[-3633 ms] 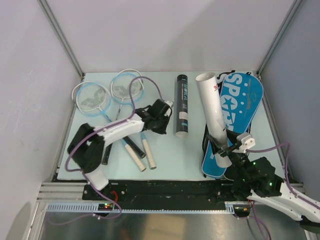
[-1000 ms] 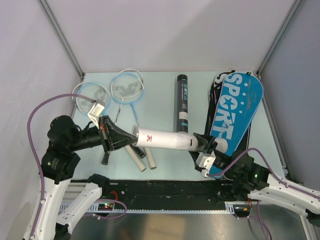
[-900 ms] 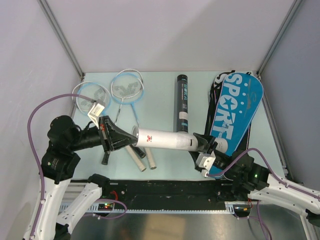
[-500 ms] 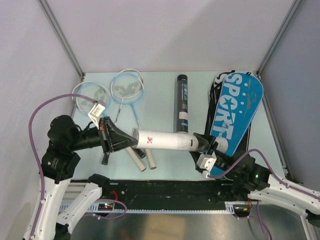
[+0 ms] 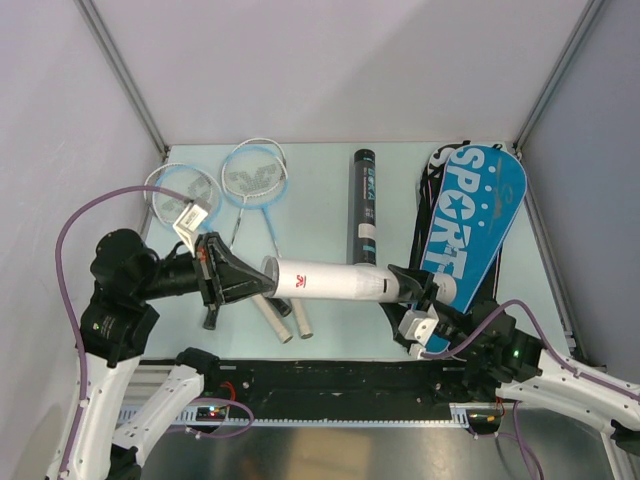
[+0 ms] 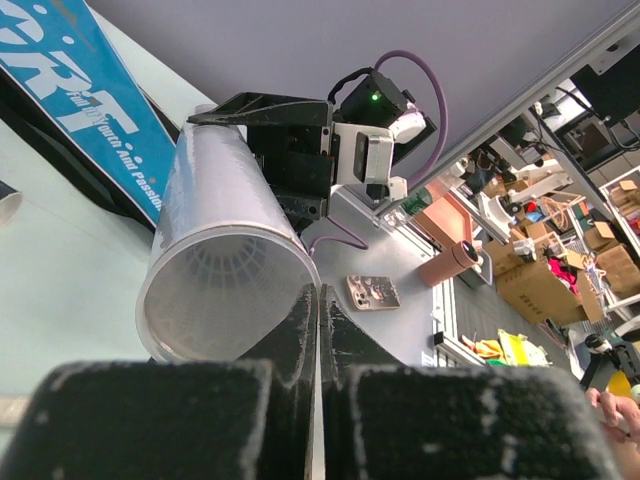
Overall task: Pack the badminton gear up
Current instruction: Close the lid on the shuttle tube.
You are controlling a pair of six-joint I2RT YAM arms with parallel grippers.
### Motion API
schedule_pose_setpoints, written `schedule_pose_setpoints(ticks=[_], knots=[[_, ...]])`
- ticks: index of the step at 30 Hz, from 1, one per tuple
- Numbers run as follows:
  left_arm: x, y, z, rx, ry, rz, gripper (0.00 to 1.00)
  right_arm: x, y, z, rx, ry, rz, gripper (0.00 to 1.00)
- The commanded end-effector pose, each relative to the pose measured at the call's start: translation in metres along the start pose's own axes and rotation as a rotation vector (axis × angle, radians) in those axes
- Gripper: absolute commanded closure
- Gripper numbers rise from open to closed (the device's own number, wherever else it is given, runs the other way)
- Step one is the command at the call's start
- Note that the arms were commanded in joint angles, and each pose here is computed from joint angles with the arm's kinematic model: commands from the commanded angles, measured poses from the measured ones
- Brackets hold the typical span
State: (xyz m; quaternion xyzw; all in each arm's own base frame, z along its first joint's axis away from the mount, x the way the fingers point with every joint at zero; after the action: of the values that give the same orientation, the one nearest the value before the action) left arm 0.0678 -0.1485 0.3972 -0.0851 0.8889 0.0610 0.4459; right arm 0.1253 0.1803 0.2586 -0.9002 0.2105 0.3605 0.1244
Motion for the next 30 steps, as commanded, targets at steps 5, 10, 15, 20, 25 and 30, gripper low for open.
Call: schedule_pose_setpoints(ticks=[5, 10, 15, 20, 25, 30], knots=[[-0.01, 0.002, -0.015, 0.044, -0.009, -0.021, 1.0, -0.032, 0.001, -0.03, 0.122, 0.005, -0.146, 0.62], [-0.011, 0.002, -0.017, 0.055, -0.01, -0.029, 1.0, -0.029, -0.002, -0.027, 0.111, 0.006, -0.13, 0.62], [-0.01, -0.001, -0.014, 0.064, -0.001, -0.021, 1.0, -0.031, -0.005, -0.026, 0.104, 0.01, -0.141, 0.62], [-0.009, -0.004, -0.008, 0.073, 0.013, -0.005, 1.0, -0.031, -0.005, -0.024, 0.086, 0.023, -0.148, 0.62], [-0.008, -0.008, -0.002, 0.083, 0.032, 0.017, 1.0, -0.035, -0.002, -0.027, 0.077, 0.035, -0.185, 0.61], [-0.007, -0.01, 0.003, 0.087, 0.052, 0.031, 1.0, -0.041, 0.002, -0.025, 0.053, 0.061, -0.229, 0.61]])
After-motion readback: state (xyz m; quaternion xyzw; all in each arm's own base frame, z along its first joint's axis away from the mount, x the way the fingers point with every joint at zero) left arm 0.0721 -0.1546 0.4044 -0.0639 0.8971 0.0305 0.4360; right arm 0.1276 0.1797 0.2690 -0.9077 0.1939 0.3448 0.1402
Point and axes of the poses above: each gripper's point midway between its finger pads, its own y axis back along the fingers, its own z axis along the line the jaws close on, x = y × z, the point moved 5 cm from there along y, back along the fingers, and after that the axes turned 2 degrees about -y, right-handed, at the moved point
